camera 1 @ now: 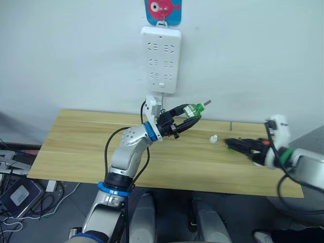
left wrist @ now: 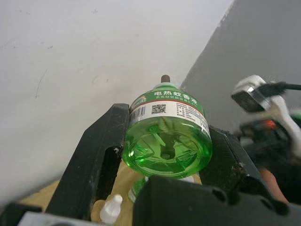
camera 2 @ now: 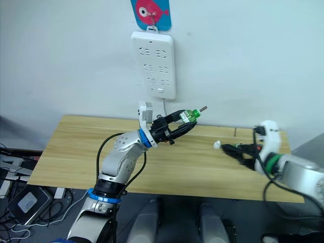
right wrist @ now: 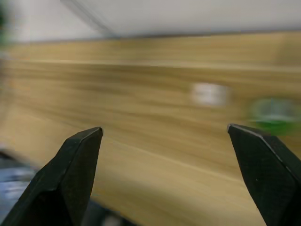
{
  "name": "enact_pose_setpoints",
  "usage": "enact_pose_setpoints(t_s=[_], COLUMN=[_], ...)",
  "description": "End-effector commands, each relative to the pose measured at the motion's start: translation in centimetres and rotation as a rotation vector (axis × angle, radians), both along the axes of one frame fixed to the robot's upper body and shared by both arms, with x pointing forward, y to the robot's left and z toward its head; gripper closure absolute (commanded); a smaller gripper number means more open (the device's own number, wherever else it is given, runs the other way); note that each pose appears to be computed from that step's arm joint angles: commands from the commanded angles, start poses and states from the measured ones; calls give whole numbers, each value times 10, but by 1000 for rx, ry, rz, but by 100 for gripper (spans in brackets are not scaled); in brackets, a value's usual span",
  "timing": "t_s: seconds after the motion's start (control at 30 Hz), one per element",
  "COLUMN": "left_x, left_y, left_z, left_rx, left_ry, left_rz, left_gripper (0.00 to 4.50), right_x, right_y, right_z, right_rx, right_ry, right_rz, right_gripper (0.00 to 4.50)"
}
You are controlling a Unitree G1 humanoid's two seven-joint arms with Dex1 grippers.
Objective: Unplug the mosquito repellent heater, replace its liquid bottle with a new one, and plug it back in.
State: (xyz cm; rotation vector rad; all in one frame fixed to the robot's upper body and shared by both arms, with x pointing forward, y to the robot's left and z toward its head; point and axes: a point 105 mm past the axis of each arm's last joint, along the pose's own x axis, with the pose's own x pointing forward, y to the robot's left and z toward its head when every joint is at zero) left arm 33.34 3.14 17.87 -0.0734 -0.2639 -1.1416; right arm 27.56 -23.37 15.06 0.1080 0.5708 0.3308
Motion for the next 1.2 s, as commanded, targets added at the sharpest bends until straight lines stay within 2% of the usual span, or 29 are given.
enact_pose_setpoints(t_s=[0.03, 0.1, 0.2, 0.5, 0.7, 1.0, 1.2], left_x=[-8, -10, -12, -14, -15, -16, -17], left_y=[-3, -4, -3, 4, 3, 5, 5], left_z=[7, 7, 6, 0, -1, -3, -3], left_rx=[-22, -23, -22, -12, -8, 4, 9], left_ry=[-27, -23, -19, -6, -1, 5, 9], left_rz=[-28, -29, -29, 12, 20, 19, 13], left_gripper=[221, 221, 221, 221, 221, 221, 221], right_x=[6, 9, 21, 34, 40, 46, 48], right_y=[-45, -61, -70, -82, -86, -93, -90], right_z=[-18, -26, -35, -62, -75, -84, -86], right_rx=[-229, -322, -367, -339, -353, -362, -364], right_ry=[75, 111, 132, 265, 297, 317, 313], right_rz=[-17, -4, 21, -25, -59, -74, -16], right_gripper=[4, 4, 4, 4, 4, 4, 4])
